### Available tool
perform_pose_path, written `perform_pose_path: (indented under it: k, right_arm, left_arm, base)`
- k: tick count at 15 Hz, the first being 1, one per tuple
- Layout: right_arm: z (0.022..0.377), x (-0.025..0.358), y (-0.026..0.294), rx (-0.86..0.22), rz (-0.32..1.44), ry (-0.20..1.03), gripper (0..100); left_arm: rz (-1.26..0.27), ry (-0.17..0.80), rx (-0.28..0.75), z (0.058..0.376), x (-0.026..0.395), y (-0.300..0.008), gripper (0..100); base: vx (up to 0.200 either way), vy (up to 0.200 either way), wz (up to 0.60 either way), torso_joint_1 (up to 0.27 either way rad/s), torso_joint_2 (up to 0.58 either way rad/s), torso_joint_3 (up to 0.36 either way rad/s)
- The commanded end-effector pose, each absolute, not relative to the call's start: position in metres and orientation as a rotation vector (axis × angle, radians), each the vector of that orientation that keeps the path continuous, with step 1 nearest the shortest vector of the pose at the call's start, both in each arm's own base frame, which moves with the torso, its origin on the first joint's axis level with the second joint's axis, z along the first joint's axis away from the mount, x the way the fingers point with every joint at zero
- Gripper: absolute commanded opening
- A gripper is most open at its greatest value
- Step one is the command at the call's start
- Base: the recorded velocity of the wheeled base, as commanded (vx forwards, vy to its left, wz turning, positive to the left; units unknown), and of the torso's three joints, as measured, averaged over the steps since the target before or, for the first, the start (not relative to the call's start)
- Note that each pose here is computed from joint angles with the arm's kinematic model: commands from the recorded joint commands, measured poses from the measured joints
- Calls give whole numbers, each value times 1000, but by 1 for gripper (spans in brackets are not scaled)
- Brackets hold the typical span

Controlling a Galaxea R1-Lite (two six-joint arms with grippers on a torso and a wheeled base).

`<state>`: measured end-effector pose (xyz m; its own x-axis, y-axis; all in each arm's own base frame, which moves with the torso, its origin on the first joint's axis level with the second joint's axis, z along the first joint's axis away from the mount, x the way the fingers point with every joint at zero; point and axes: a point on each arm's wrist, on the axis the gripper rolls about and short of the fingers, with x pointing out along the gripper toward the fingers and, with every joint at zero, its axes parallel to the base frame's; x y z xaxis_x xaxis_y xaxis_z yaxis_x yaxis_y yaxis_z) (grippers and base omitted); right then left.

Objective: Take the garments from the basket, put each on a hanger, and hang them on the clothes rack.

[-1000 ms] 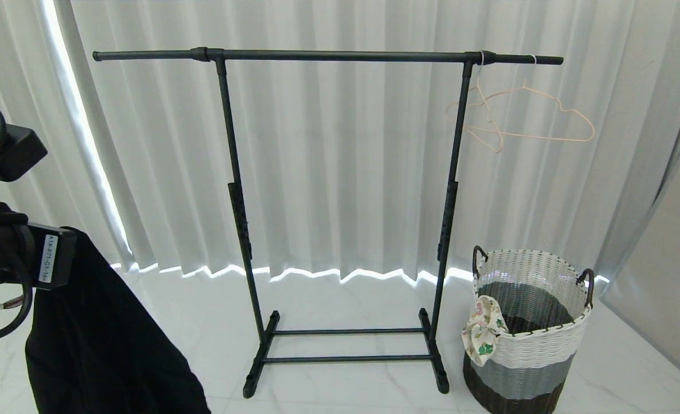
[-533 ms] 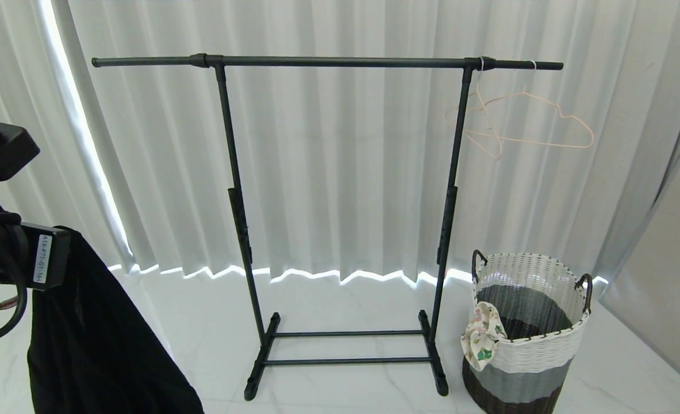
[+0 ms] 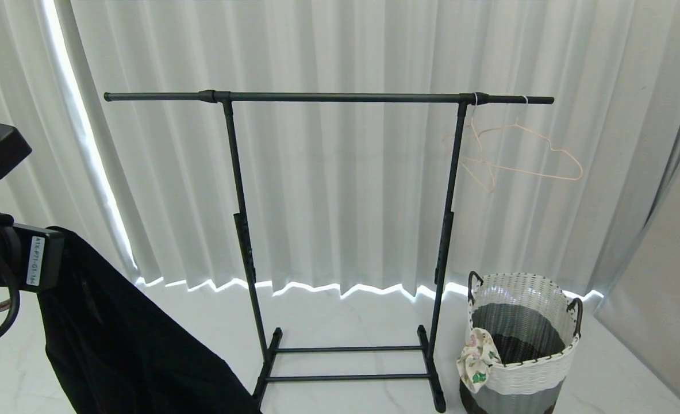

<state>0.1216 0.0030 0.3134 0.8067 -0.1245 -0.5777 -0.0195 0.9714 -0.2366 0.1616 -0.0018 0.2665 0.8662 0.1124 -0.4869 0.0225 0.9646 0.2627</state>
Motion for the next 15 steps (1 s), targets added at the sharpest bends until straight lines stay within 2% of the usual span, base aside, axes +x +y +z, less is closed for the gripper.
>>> perform_pose_path:
  k: [1, 15]
  right_arm:
    - [314, 121, 3, -237, -56, 628, 100]
    - [313, 120, 3, -238, -56, 629, 100]
  left_arm:
    - [47, 532, 266, 264, 161, -2, 0]
    - [92, 542, 280, 257, 151, 0, 0]
  base:
    - [0, 0, 0, 193, -476, -281]
    - [0, 0, 0, 229, -511, -286]
